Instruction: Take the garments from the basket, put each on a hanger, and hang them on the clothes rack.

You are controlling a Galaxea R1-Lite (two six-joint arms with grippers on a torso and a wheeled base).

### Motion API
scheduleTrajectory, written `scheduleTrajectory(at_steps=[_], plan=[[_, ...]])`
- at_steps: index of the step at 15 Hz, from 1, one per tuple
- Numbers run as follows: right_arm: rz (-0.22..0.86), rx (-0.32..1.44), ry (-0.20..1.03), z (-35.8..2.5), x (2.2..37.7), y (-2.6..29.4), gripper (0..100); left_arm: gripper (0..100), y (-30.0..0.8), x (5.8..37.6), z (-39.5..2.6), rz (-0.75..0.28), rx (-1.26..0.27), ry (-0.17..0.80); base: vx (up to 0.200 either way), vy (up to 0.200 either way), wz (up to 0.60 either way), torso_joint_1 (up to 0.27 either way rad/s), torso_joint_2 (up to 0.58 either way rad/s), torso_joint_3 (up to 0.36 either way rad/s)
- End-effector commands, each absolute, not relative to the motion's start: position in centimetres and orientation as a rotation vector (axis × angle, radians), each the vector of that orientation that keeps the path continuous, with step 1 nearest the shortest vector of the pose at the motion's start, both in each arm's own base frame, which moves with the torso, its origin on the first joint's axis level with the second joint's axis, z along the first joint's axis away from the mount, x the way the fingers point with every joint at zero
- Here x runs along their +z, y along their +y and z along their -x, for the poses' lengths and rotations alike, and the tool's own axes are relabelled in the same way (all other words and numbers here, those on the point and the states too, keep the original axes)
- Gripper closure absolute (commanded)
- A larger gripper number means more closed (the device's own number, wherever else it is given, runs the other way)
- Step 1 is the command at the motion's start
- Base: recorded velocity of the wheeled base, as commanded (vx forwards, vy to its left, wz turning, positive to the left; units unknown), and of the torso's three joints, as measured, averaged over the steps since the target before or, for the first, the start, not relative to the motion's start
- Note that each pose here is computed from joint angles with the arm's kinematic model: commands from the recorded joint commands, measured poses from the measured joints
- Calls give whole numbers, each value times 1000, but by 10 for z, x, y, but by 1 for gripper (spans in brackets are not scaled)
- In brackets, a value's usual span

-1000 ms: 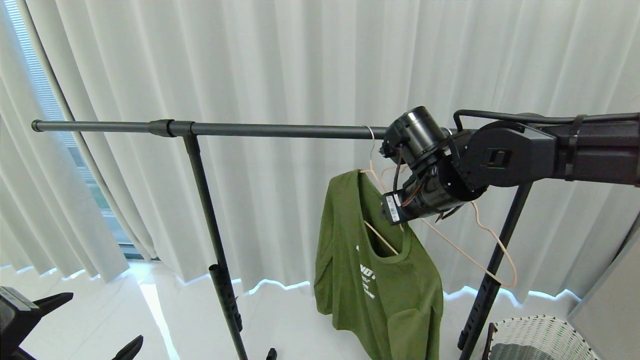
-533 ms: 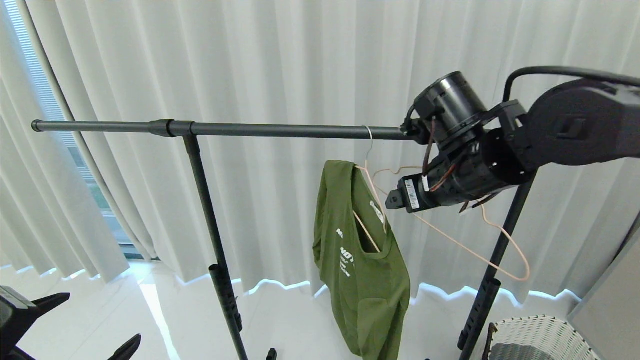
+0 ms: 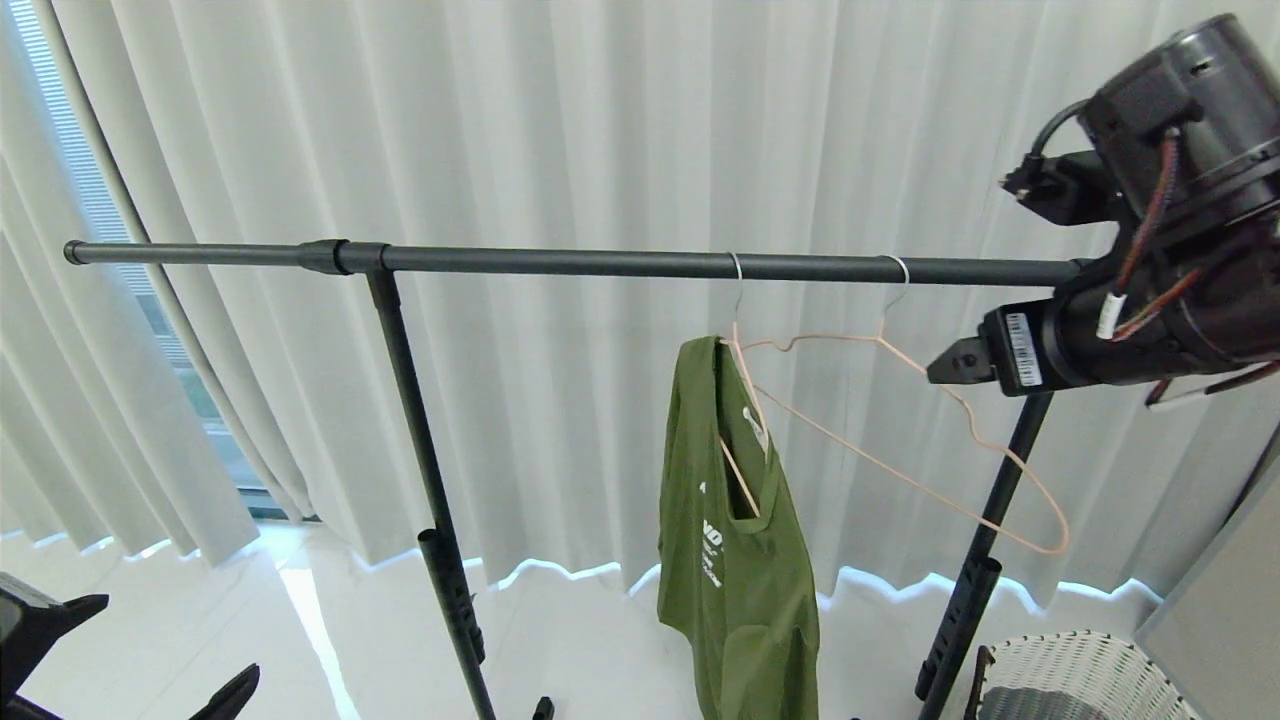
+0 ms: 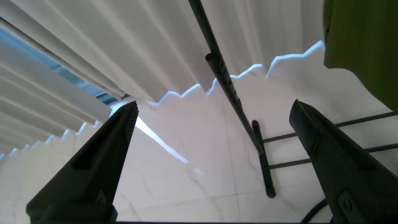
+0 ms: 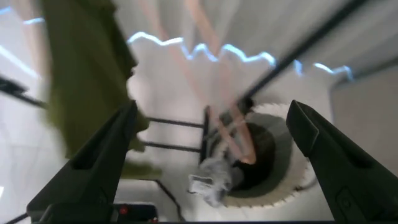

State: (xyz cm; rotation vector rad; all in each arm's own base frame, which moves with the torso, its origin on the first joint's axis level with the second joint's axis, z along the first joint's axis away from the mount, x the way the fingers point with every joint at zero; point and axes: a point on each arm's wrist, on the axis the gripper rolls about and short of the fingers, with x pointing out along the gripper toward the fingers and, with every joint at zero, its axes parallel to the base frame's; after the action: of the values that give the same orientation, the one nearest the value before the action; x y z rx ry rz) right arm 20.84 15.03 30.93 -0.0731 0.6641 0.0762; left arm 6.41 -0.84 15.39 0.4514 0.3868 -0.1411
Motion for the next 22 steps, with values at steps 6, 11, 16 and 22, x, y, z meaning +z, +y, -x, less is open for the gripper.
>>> scheduleTrajectory(at_steps=[6,11,16,22], plan=[[145,39,578,-171,298,54,0,0,-7,150,-58,-450,-125,375,-167,0,0,8,0,0],[182,-27,481,-174,251,37,0,0,-6,148,-57,-447,-125,385,-200,0,0,-7,0,6],[265,-81,504,-176,224,24,0,0,-5,140,-51,-447,-124,380,-40,0,0,1,0,1],[288,-92,540,-163,209,19,0,0,-4,137,-47,-442,-96,379,0,0,0,-9,23,15]])
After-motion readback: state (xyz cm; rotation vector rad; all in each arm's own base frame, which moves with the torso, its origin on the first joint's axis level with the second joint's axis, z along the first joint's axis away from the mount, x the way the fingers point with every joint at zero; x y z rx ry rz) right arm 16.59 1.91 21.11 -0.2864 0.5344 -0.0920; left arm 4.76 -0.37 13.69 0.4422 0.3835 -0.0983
